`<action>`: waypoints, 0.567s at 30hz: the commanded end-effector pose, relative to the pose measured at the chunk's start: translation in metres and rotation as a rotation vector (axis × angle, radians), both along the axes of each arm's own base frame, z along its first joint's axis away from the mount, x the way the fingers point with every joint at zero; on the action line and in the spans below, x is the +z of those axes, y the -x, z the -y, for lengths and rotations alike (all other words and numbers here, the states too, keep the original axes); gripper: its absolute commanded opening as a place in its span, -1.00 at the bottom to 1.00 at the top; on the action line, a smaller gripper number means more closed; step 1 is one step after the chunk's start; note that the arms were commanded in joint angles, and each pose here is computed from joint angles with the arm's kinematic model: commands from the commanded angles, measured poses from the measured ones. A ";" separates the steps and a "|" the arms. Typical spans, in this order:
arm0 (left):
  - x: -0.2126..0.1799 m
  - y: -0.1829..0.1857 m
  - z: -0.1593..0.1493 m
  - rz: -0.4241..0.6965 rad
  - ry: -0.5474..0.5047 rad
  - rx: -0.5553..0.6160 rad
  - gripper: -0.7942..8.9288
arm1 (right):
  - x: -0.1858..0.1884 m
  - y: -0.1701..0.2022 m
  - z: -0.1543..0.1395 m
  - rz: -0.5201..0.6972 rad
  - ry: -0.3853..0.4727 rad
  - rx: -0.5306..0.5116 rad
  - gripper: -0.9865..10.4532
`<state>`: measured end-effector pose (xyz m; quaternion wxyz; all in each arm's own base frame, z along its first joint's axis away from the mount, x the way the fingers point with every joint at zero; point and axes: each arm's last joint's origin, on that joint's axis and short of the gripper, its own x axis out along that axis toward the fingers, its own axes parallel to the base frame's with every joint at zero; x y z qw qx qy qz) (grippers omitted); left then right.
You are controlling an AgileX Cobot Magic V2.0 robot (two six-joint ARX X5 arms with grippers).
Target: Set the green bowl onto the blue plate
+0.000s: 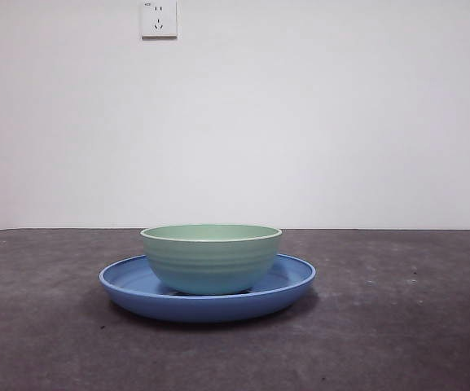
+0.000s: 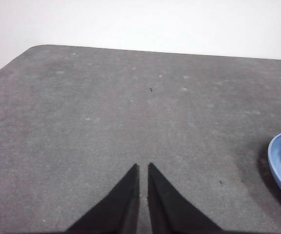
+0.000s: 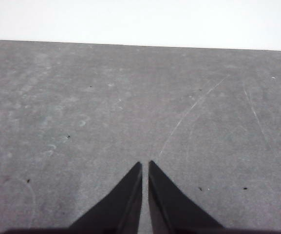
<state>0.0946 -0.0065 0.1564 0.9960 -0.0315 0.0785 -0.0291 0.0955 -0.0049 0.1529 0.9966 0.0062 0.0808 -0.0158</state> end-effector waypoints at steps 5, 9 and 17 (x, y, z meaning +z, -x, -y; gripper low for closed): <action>-0.007 -0.001 0.000 -0.023 0.000 0.002 -0.78 | 0.000 -0.001 0.000 0.020 -0.012 -0.007 -0.80; -0.007 -0.001 0.000 -0.023 0.000 0.002 -0.78 | 0.000 -0.001 0.000 0.021 -0.012 -0.007 -0.80; -0.007 -0.001 0.000 -0.023 0.000 0.002 -0.78 | 0.000 -0.001 0.000 0.021 -0.012 -0.007 -0.80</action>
